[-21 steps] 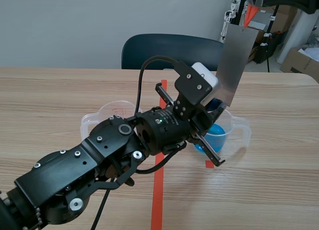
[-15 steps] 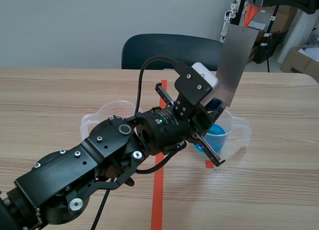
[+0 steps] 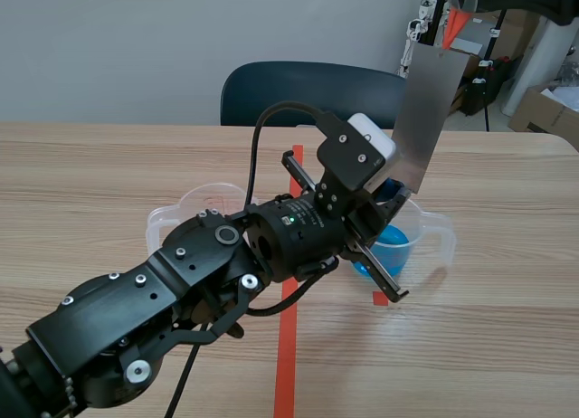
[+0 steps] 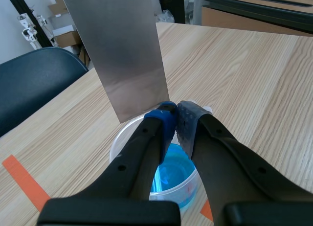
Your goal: Do the redox reaction experiment. move the plate over the left beaker
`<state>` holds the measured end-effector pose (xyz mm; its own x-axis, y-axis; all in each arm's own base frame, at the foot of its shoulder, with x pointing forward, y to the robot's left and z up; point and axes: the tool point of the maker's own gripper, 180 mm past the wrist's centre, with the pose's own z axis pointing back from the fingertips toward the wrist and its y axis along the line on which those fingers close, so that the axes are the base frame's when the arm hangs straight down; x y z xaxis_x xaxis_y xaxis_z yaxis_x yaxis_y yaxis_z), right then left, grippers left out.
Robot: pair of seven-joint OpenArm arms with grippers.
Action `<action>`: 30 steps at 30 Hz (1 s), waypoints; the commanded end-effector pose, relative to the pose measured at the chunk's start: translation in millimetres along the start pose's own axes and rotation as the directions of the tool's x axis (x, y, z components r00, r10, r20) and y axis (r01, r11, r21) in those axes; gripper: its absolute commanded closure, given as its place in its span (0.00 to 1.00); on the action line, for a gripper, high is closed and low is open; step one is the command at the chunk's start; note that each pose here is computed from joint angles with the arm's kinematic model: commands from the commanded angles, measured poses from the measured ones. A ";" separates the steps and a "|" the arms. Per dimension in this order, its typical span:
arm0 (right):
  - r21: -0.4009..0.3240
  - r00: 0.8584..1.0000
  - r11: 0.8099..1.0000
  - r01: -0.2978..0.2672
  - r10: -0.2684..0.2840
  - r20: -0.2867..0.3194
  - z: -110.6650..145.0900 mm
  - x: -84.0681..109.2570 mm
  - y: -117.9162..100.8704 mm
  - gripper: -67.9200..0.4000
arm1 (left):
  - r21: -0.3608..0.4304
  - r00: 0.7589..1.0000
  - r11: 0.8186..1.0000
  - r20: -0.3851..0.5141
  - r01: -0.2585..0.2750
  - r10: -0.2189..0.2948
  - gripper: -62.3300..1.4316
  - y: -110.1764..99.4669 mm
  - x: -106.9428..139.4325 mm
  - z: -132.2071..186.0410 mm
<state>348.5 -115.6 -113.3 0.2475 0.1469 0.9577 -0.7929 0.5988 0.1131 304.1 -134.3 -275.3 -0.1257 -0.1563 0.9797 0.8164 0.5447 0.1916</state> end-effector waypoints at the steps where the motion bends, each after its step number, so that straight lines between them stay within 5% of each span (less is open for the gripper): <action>1: -0.006 0.998 0.999 -0.034 0.035 0.053 3.5 21.7 -0.6 0.98 | 0.003 0.999 1.000 0.050 -0.003 0.003 0.91 1.4 14.6 -2.1; 18: -0.008 0.998 0.999 -0.037 0.037 0.048 3.4 20.7 -0.9 0.98 | 0.003 0.999 1.000 0.049 0.004 -0.005 0.87 2.2 14.5 2.0; 30: -0.008 0.998 0.999 -0.037 0.038 0.044 3.4 20.1 -1.0 0.98 | 0.042 0.999 0.998 0.009 0.036 -0.036 0.85 13.8 3.0 47.8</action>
<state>348.6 -116.2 -114.7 0.2478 0.1563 0.9561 -0.7924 0.6006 0.1072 285.9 -89.8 -280.1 -0.1360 -0.2010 0.9701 0.7960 0.5608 0.2278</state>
